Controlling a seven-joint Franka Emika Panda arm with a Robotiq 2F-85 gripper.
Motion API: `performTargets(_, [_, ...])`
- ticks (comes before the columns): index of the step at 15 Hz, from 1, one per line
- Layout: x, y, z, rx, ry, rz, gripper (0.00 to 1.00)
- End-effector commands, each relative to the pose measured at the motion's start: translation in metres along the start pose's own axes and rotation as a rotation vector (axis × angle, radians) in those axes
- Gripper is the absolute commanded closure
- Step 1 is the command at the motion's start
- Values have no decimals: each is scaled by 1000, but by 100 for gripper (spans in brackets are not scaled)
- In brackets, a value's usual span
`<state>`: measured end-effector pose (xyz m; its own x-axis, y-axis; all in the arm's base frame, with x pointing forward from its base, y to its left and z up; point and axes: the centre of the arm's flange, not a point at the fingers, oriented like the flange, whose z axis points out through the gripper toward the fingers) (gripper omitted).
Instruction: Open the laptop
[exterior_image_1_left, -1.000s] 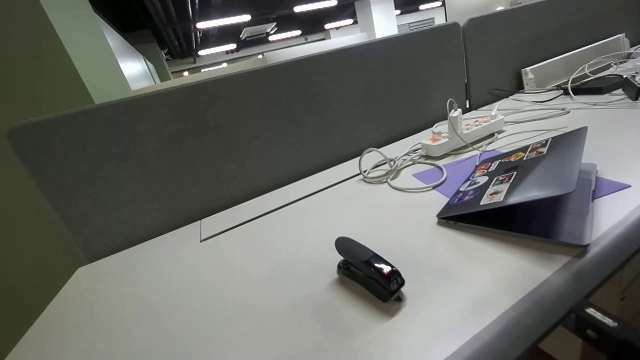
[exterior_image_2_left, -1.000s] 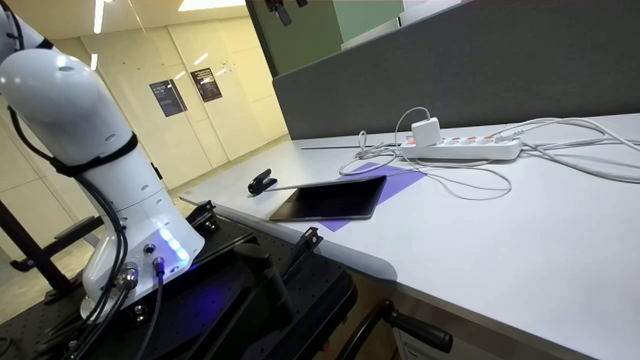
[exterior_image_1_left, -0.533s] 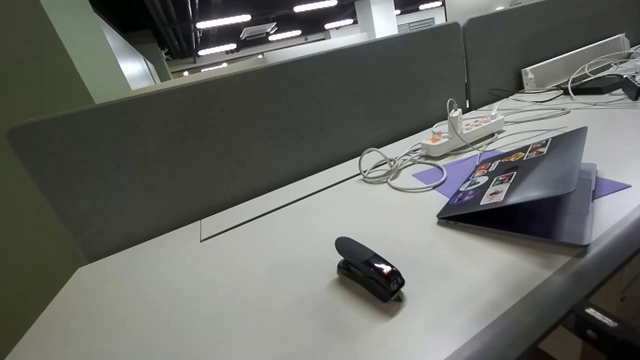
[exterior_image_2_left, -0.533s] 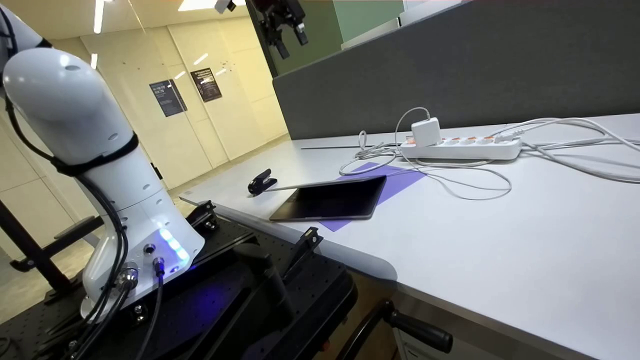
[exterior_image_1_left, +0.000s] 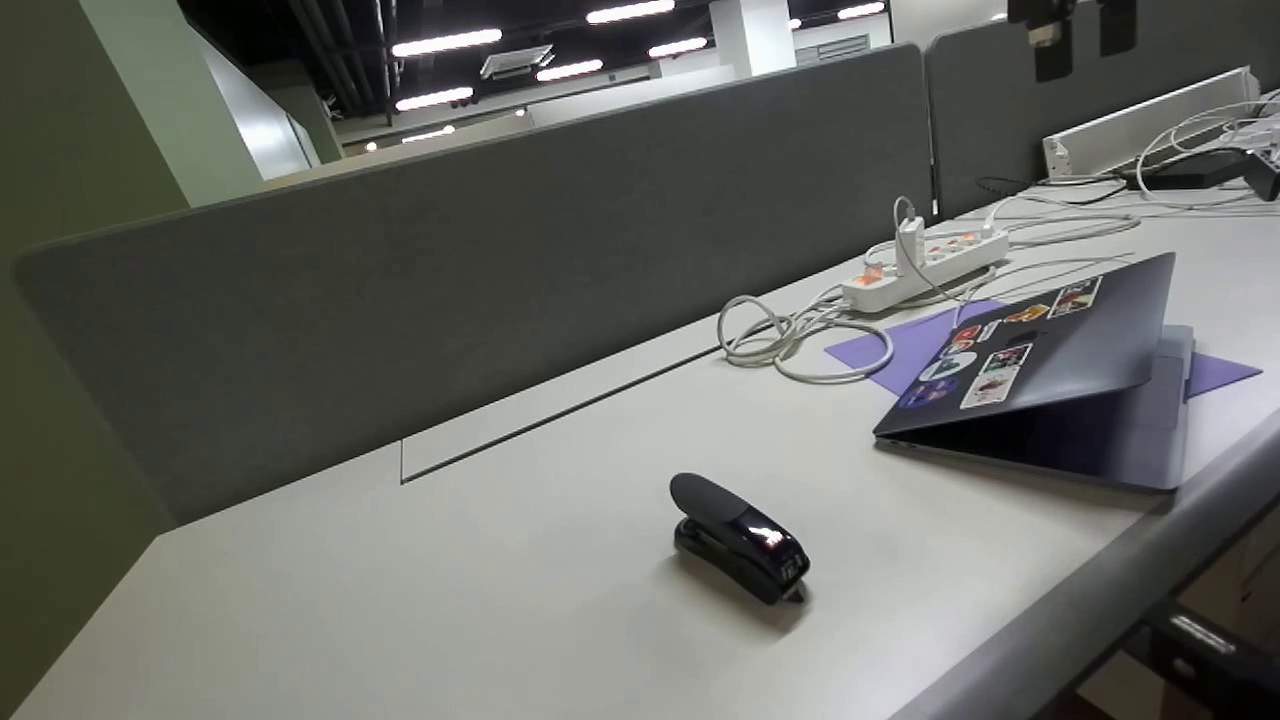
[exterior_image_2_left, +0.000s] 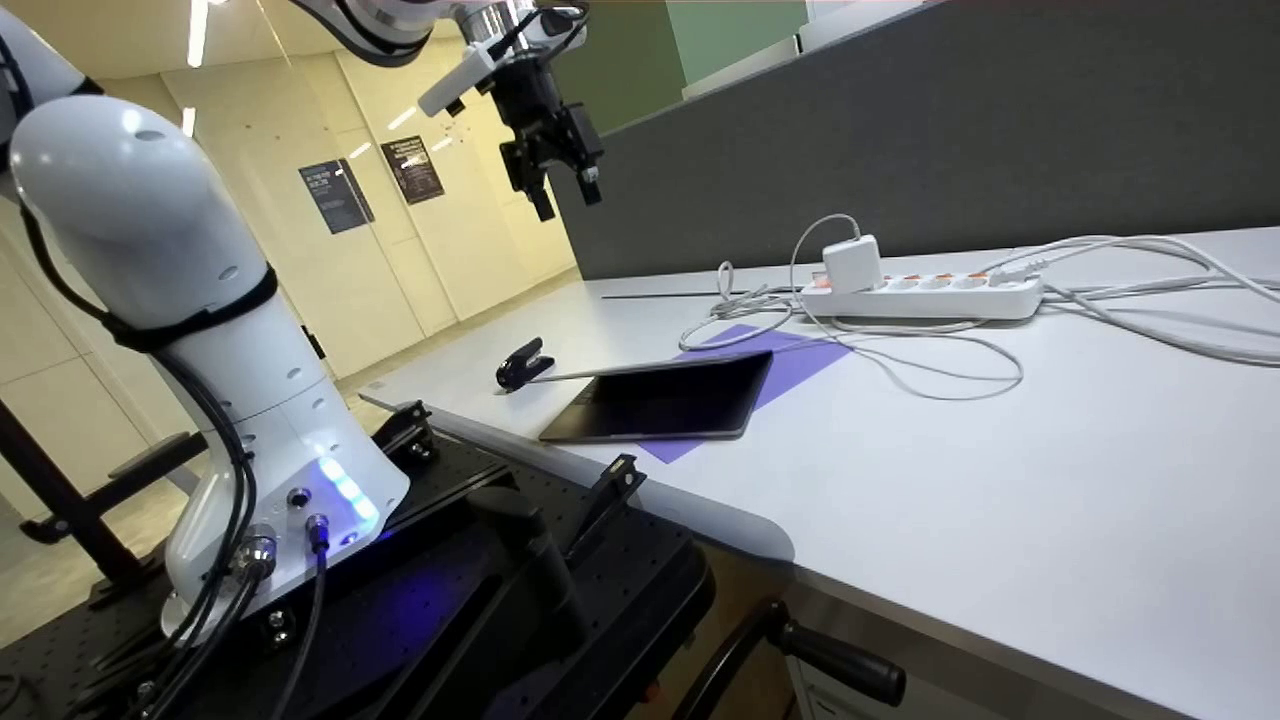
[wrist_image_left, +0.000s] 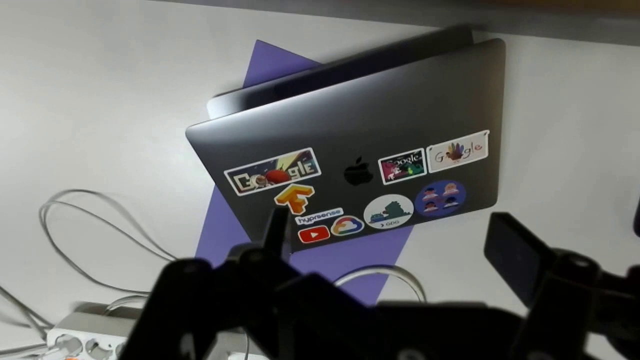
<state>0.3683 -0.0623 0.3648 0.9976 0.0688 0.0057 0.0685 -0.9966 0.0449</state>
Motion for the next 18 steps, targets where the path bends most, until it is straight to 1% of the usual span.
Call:
performTargets(1, [-1,2,2,2,-2,1,0])
performTargets(2, [-1,3,2,3,-1,0,0])
performTargets(4, [-5,-6,6,-17,22,-40,0])
performTargets(6, [-12,-9,17,-21,35,-63,0])
performTargets(8, [-22,-10,33,-31,28,-80,0])
performTargets(10, [-32,-8,49,-28,3,-93,0])
performTargets(15, [-40,7,84,-4,-79,-99,0])
performTargets(18, [-41,16,101,18,-140,-55,0])
